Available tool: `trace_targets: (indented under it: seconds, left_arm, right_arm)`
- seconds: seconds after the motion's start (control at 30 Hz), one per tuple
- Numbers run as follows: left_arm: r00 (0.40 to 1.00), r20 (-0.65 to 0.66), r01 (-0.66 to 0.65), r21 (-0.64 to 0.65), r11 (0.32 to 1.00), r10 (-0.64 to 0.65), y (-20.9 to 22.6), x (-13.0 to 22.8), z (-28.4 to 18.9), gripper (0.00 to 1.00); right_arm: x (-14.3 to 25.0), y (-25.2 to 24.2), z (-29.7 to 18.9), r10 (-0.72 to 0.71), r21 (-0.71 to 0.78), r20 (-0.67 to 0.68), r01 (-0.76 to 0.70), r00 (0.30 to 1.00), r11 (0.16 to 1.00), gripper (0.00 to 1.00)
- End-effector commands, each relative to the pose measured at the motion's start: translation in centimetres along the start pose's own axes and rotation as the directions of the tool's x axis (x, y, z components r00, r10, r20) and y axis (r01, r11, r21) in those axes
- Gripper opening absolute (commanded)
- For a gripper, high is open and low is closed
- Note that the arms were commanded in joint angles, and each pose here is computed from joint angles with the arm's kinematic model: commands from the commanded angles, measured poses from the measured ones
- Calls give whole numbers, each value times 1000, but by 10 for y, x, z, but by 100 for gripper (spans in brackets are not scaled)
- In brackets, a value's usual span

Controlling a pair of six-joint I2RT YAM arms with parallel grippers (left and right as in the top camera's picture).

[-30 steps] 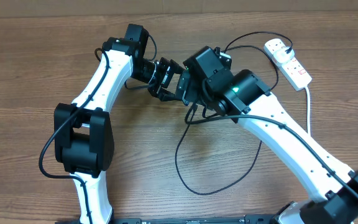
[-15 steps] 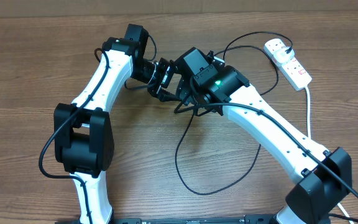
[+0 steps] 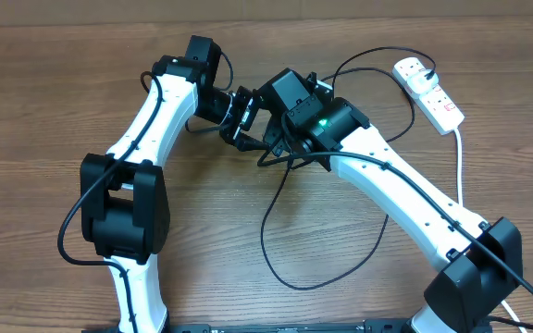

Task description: Plug charger to phone and switch on socket

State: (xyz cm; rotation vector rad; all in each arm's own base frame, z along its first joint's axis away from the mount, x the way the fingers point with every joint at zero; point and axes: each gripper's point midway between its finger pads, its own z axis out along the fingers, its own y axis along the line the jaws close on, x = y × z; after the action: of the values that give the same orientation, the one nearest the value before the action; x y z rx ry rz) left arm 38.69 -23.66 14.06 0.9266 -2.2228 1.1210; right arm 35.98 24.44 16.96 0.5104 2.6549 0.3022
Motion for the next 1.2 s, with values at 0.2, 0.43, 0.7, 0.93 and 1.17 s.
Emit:
trace_targets:
  seconds: [0.2, 0.43, 0.7, 0.93, 1.17]
  left_arm:
    - [1000, -25, -6, 36, 999, 7, -15, 13, -7, 66]
    - [1000, -24, -2, 38, 999, 3, -15, 12, -7, 67]
    - [1000, -24, -2, 38, 999, 3, -15, 12, -7, 67]
    - [1000, -24, -3, 38, 999, 4, -15, 12, -7, 68]
    - [1000, -24, -3, 38, 999, 4, -15, 12, -7, 68]
  right_arm:
    - [-9, 11, -7, -10, -34, 32, 11, 999, 999, 38]
    - [-7, 13, -7, -16, -48, 19, 17, 1000, 999, 29]
    - [-7, 14, -7, -19, -50, 21, 20, 1000, 999, 25]
    - [-7, 14, -7, -19, -52, 22, 20, 1000, 998, 21]
    - [-5, 16, -7, -19, -61, 10, 19, 1000, 998, 13]
